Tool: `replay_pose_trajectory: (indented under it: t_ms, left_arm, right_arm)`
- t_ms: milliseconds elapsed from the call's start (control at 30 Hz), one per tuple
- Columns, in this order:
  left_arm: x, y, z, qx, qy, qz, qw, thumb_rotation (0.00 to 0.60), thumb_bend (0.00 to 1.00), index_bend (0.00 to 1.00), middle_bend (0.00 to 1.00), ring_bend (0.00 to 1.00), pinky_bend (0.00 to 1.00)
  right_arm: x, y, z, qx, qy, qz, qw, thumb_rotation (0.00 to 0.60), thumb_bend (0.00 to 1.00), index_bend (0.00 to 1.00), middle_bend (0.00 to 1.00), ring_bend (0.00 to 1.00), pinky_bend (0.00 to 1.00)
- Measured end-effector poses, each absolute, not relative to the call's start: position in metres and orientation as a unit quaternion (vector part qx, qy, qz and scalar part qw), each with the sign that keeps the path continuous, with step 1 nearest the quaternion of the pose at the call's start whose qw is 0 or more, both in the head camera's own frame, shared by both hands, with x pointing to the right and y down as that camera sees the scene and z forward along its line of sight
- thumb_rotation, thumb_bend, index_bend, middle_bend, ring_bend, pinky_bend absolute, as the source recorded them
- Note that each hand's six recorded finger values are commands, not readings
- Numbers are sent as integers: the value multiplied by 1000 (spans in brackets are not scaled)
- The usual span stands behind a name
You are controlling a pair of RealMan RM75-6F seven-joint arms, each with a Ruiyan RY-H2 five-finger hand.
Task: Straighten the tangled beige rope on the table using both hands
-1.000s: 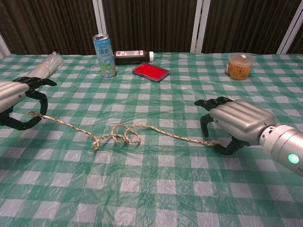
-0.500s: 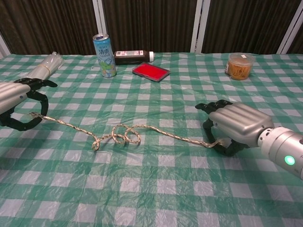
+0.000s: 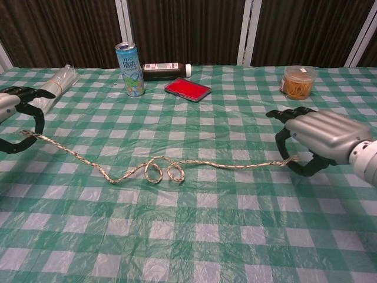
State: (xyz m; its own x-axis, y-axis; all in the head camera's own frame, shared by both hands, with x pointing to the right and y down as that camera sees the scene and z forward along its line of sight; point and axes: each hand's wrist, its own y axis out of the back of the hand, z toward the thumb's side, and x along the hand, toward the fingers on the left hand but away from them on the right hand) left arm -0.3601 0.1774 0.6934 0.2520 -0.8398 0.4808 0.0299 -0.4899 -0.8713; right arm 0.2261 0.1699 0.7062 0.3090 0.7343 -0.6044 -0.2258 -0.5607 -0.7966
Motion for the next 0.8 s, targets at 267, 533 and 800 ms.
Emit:
replay_pose_trajectory:
  t_ms: [267,533,800]
  left_arm:
    - [-397,173,686,-651,312,-562,404,600,463,640,72,0,51]
    - [-428,173,685,-630,321,-587,395,600,462,640,72,0,50]
    - [-444,177,688,-624,325,-599,382,600,462,641,72,0,50]
  right_arm:
    - [284,147,685,-665,-234,580,409,600,579,780,103,0,0]
    - [345,138,667,-635,-258,608,401,600,579,780,103,0,0]
    - [392,140,664,-613,-271,636,382,600,579,780,103,0,0]
